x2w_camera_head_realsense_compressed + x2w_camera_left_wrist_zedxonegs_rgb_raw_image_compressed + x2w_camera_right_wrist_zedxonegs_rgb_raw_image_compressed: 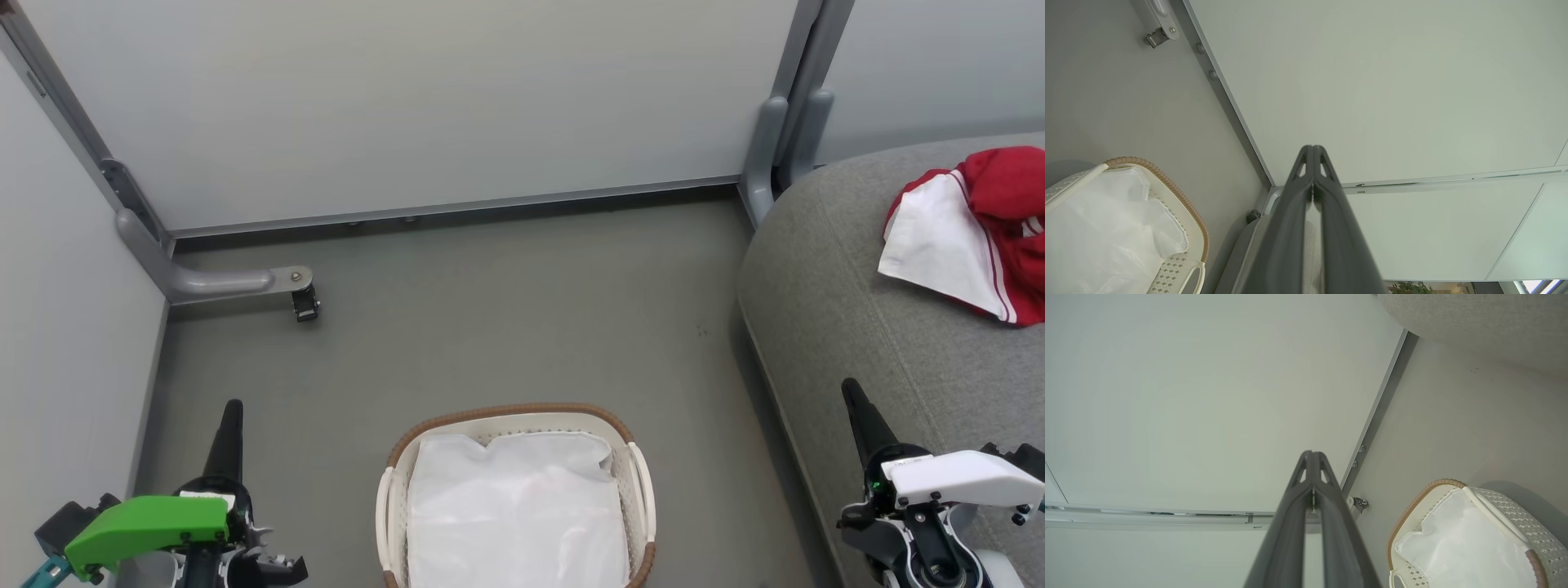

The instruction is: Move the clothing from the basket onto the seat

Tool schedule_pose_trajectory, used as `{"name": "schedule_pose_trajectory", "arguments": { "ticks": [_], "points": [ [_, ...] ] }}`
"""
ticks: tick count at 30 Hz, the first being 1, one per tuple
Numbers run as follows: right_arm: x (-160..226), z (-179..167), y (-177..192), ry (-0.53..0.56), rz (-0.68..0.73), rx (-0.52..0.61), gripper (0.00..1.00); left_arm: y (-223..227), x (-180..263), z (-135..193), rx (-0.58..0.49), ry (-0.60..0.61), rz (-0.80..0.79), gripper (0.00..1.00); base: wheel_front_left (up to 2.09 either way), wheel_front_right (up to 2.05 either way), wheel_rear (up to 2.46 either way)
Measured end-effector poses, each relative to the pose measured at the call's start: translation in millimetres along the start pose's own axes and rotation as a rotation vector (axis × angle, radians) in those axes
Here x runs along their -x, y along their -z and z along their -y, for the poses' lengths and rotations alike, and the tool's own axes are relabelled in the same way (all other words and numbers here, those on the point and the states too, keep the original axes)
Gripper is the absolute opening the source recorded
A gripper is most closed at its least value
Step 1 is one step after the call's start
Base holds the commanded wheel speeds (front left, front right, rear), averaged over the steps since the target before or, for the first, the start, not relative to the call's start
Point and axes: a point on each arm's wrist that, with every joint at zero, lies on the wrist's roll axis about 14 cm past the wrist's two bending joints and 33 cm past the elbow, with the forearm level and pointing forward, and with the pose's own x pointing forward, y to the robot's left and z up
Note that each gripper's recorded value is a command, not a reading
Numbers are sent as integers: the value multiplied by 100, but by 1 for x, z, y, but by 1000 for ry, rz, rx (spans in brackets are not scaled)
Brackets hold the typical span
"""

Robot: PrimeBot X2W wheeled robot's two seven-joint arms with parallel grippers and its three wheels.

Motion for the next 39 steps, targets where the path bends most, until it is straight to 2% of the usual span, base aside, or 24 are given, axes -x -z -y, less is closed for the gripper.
{"name": "schedule_pose_trajectory", "arguments": {
  "ticks": [27, 39],
  "points": [
    [-1, -9, -9, -39, 7, -195, 0, -7, -6, 16, 167, 63, -1, 0, 0, 0, 0],
    [-1, -9, -9, -40, 6, -199, 0, -8, -7, 18, 169, 70, 0, 0, 0, 0, 0]
  ]
}}
